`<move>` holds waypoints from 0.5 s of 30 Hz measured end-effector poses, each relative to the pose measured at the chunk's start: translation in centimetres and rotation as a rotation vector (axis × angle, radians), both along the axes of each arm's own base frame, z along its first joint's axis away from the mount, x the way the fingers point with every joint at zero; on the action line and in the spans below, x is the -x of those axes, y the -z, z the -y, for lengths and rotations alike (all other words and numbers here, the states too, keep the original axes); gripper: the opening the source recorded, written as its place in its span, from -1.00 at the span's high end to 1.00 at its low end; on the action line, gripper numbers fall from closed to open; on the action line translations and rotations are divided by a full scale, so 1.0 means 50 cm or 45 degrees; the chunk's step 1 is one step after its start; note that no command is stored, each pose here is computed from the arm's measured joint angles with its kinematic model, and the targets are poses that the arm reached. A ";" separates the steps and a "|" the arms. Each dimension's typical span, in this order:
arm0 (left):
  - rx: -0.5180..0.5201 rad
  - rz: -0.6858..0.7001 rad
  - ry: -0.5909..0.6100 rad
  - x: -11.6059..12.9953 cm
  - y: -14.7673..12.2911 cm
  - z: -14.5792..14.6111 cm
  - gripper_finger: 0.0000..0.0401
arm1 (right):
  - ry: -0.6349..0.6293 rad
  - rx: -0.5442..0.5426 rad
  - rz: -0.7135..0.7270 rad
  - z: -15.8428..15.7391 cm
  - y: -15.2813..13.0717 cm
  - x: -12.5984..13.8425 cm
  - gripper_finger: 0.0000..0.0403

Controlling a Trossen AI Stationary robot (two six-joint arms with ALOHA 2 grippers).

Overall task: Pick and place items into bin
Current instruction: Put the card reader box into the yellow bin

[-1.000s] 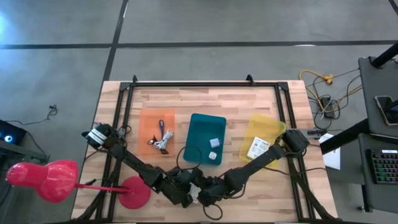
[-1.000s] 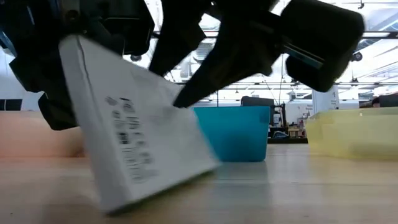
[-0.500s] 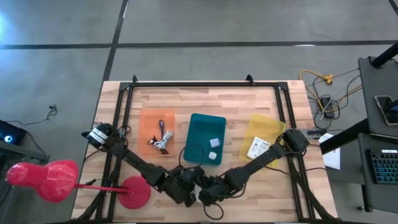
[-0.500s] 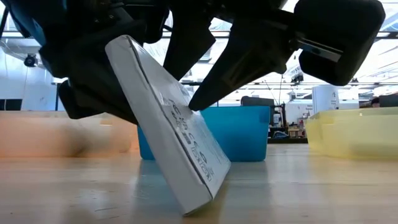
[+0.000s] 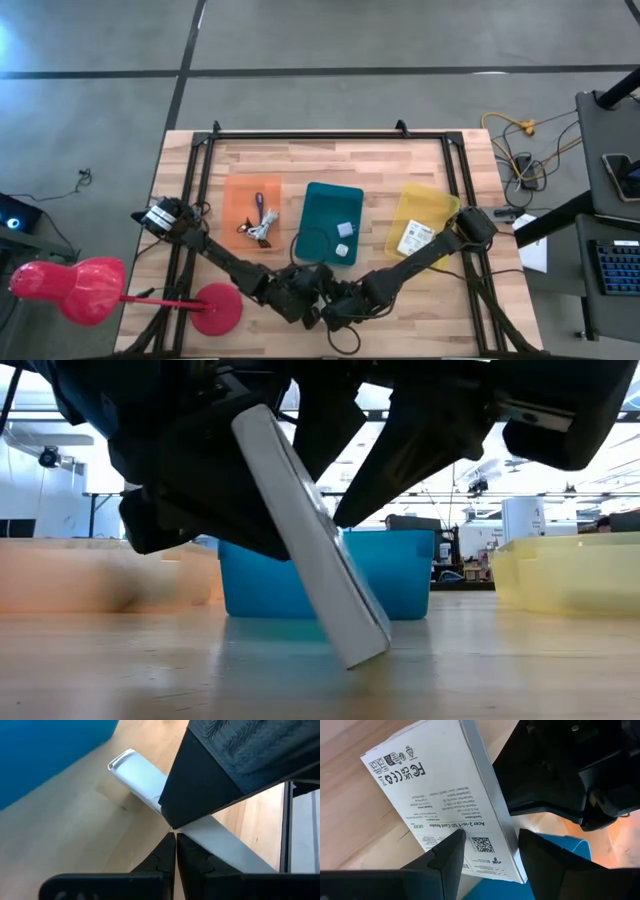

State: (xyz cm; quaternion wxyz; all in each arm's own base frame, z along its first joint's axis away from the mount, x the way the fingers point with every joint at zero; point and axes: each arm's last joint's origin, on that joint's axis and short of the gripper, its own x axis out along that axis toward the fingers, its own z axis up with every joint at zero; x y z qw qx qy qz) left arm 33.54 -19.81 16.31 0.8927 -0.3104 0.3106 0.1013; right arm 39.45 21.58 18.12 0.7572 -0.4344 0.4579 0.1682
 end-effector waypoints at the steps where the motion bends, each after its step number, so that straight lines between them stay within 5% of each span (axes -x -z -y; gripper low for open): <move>1: 0.000 0.002 -0.002 -0.001 -0.001 -0.001 1.00 | 0.008 -0.002 -0.004 0.000 -0.002 0.000 0.15; 15: -0.020 0.041 0.006 -0.009 -0.011 -0.003 1.00 | 0.047 -0.053 0.002 -0.019 -0.028 0.003 0.15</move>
